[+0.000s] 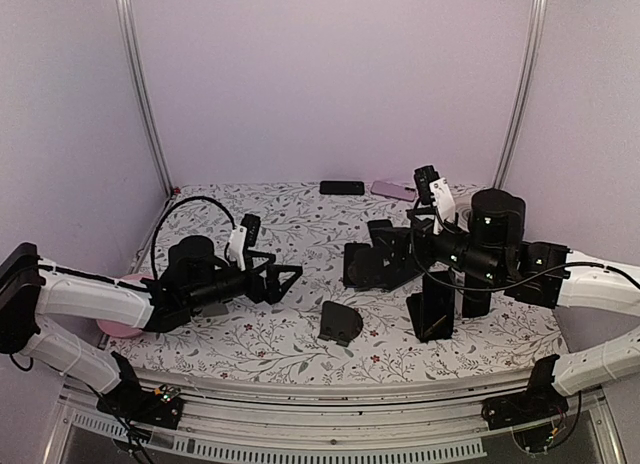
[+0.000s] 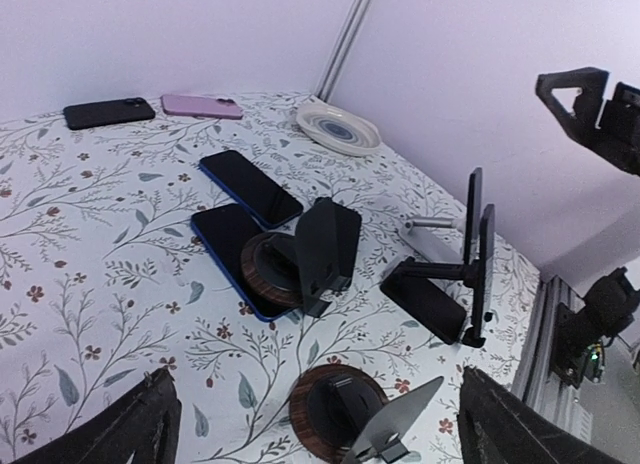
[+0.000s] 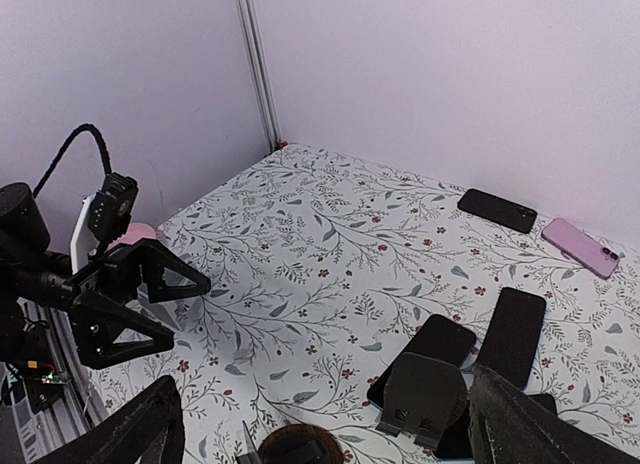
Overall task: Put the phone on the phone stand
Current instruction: Move the phone stand to the center of the board.
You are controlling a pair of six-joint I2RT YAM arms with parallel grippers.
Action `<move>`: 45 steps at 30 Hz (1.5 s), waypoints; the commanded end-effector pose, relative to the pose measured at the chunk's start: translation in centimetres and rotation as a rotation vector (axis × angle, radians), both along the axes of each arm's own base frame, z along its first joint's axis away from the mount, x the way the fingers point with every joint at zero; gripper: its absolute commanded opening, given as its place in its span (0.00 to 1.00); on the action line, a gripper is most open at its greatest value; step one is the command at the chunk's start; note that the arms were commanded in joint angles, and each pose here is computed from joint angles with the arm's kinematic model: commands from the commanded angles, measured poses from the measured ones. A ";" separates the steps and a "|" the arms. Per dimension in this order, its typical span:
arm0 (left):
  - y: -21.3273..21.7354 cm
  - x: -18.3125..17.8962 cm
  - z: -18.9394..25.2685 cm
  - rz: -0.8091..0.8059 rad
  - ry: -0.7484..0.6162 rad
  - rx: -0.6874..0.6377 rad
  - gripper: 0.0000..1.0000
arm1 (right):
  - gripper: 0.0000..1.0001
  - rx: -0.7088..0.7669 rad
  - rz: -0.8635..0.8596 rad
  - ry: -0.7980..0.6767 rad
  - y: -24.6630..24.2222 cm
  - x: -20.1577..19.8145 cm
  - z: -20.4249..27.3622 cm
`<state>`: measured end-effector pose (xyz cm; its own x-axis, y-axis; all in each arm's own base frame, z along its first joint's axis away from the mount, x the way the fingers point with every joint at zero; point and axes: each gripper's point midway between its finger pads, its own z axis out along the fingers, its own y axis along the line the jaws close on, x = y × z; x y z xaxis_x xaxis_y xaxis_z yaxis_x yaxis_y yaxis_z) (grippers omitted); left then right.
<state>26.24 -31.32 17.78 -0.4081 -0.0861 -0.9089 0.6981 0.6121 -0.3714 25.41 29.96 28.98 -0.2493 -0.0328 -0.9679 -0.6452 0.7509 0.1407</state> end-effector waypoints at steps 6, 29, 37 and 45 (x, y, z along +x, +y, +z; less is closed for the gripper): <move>4.5 2.7 -3.3 0.241 0.082 0.220 0.97 | 0.99 0.098 0.070 -0.006 0.4 -1.3 2.2; 0.4 4.9 -13.1 0.213 0.262 0.657 0.97 | 0.99 0.131 0.125 -0.002 0.4 -2.5 3.4; -0.8 2.6 -15.5 0.197 0.318 0.720 0.97 | 0.99 0.138 0.134 0.010 0.4 -2.7 3.1; -2.5 -0.4 -16.0 0.155 0.342 0.730 0.97 | 0.99 0.142 0.143 0.022 0.5 -2.8 2.9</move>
